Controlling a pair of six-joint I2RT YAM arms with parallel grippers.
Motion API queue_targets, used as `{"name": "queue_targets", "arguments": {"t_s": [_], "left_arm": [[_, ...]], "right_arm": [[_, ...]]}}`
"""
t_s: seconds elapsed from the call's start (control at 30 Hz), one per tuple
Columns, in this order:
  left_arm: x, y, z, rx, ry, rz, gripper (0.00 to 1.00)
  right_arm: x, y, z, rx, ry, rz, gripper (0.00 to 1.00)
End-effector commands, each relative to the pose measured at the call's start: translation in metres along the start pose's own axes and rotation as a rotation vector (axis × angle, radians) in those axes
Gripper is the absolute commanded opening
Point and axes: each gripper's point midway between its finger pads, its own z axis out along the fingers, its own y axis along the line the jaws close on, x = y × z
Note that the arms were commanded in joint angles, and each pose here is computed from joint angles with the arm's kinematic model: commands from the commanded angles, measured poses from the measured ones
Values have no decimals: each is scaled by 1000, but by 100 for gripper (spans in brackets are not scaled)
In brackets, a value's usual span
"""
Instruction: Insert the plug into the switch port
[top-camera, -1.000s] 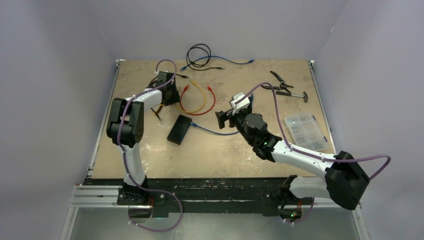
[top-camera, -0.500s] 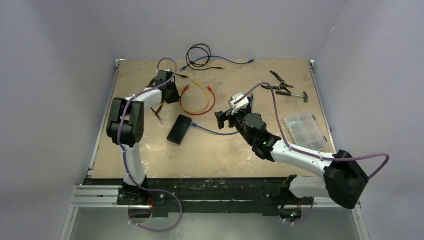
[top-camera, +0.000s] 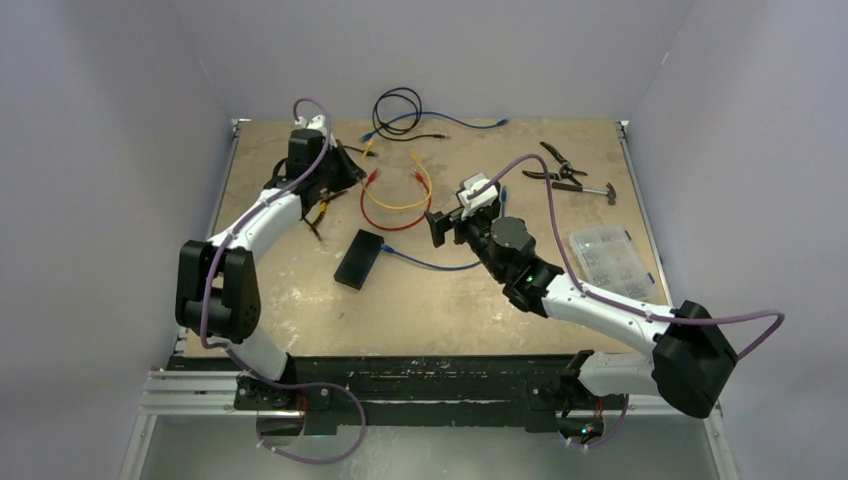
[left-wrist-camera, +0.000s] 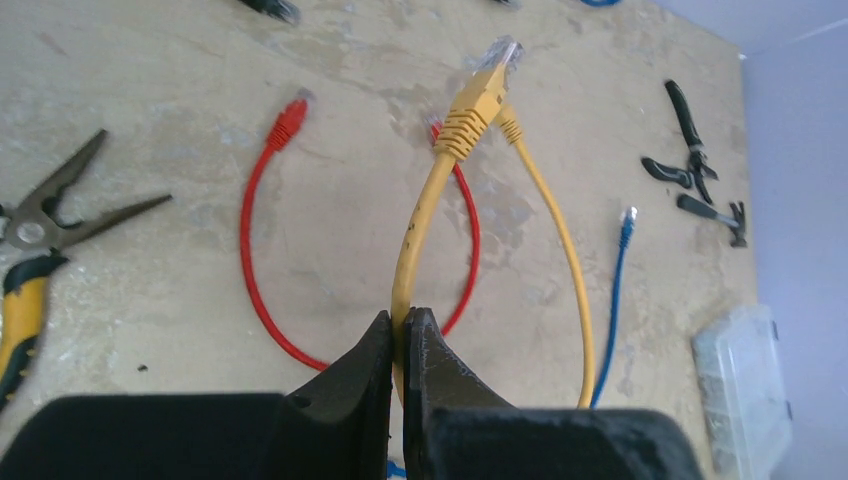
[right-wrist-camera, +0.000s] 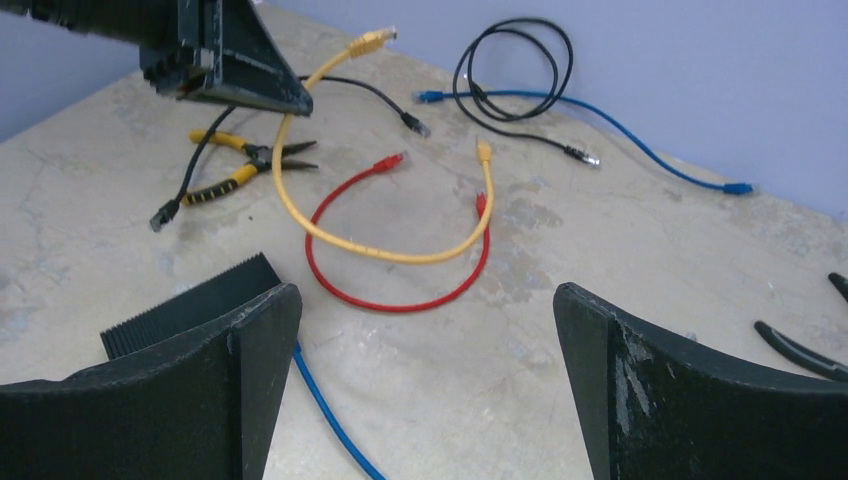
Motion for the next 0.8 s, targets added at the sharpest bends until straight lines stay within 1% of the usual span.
{"name": "queue_targets", "arguments": {"t_s": [0.0,0.13,0.23,0.3,0.47,0.63,0.77], "left_arm": [[1,-28,-25,137,1,-22,0],[19,-40,-41,198,34,1,0],[37,-44,-47,206,59,48,0],[51,-48,-49,204,75,85,0],[87,-64,-50,188,108,180,0],[117,-59,-48,180,154,167,0],[131,-49,-46,147,179,195,0]], "right_arm": [[-35,0,6,1,-67,-3,99],[-37,-8,11,18,-57,16,99],[-25,-22,18,49,-16,28,98],[-15,-34,21,78,18,73,98],[10,-58,26,142,95,111,96],[40,-70,29,205,177,118,94],[65,-70,34,207,240,111,90]]}}
